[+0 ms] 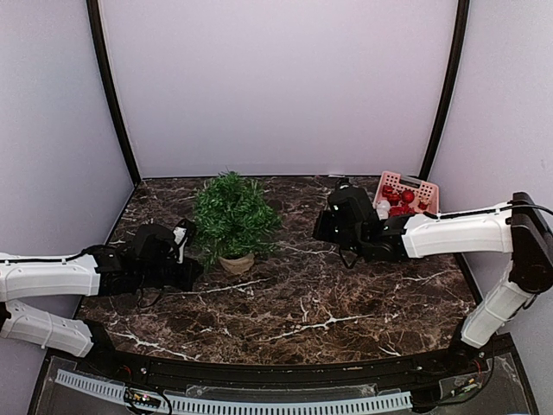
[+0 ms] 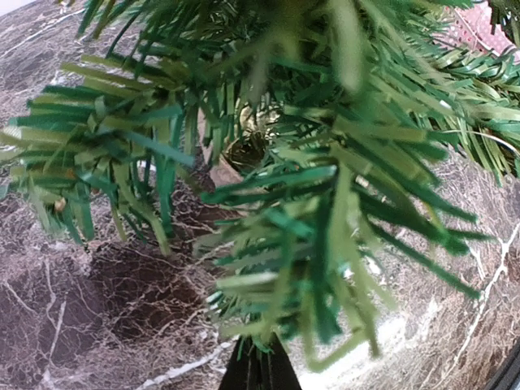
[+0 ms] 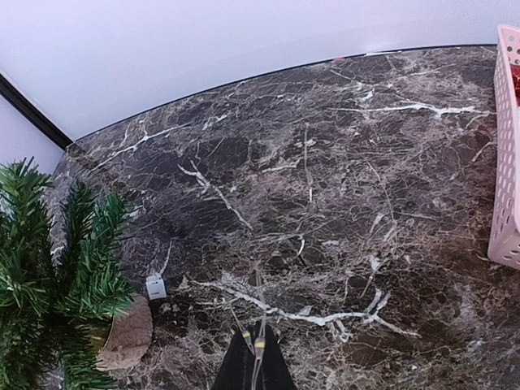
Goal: Decorate the small christmas tree
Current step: Wrap the light string in the gap of the branches.
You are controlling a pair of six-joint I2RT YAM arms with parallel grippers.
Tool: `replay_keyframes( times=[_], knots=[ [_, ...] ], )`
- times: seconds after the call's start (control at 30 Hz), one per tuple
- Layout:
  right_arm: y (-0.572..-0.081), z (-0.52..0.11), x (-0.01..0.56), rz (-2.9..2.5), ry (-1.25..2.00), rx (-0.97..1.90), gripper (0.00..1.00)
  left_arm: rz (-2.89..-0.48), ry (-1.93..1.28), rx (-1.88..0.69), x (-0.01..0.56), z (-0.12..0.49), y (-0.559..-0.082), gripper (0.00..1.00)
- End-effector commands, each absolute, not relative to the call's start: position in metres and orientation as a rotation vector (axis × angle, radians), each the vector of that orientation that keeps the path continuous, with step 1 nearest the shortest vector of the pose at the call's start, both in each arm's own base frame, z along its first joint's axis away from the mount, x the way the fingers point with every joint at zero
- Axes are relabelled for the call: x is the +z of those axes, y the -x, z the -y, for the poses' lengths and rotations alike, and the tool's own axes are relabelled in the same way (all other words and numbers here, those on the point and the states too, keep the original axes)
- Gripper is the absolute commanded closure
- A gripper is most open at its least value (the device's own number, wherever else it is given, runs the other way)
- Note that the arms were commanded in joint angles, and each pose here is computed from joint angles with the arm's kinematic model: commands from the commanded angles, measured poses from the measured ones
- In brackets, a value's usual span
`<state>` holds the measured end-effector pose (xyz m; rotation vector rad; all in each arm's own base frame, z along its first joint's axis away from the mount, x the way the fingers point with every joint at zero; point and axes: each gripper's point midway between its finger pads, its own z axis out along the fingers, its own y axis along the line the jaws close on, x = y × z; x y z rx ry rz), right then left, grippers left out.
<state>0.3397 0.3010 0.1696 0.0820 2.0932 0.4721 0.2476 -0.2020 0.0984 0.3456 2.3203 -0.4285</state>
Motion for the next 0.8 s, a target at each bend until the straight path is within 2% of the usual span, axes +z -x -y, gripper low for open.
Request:
replay_keyframes(
  times=[0.0, 0.13, 0.17, 0.23, 0.3, 0.37, 0.5, 0.63, 0.77],
  knots=[
    [-0.347, -0.32, 0.187, -2.055, -0.084, 0.58, 1.0, -2.32, -0.314, -0.335, 0.094, 0.186, -0.254, 0.96],
    [-0.343, -0.325, 0.183, -2.066, -0.061, 0.614, 1.0, -2.318, -0.281, -0.3, 0.103, 0.179, -0.255, 0.7],
    [-0.342, -0.326, 0.184, -2.065, -0.055, 0.623, 1.0, -2.312, -0.271, -0.301, 0.109, 0.179, -0.257, 0.6],
    [-0.34, -0.327, 0.183, -2.069, -0.048, 0.633, 1.0, -2.31, -0.26, -0.295, 0.119, 0.176, -0.255, 0.49],
    [-0.338, -0.329, 0.184, -2.071, -0.043, 0.641, 1.0, -2.308, -0.245, -0.294, 0.132, 0.171, -0.252, 0.44],
    [-0.335, -0.329, 0.183, -2.073, -0.038, 0.644, 1.0, -2.319, -0.236, -0.303, 0.144, 0.168, -0.246, 0.43],
    [-0.333, -0.33, 0.182, -2.073, -0.043, 0.655, 1.0, -2.273, -0.198, -0.502, 0.181, 0.185, -0.238, 0.43],
    [-0.332, -0.33, 0.182, -2.072, -0.043, 0.661, 1.0, -2.2, -0.179, -0.789, 0.21, 0.226, -0.227, 0.43],
    [-0.331, -0.328, 0.183, -2.068, -0.045, 0.662, 1.0, -2.171, -0.189, -0.912, 0.222, 0.266, -0.219, 0.4]
  ],
)
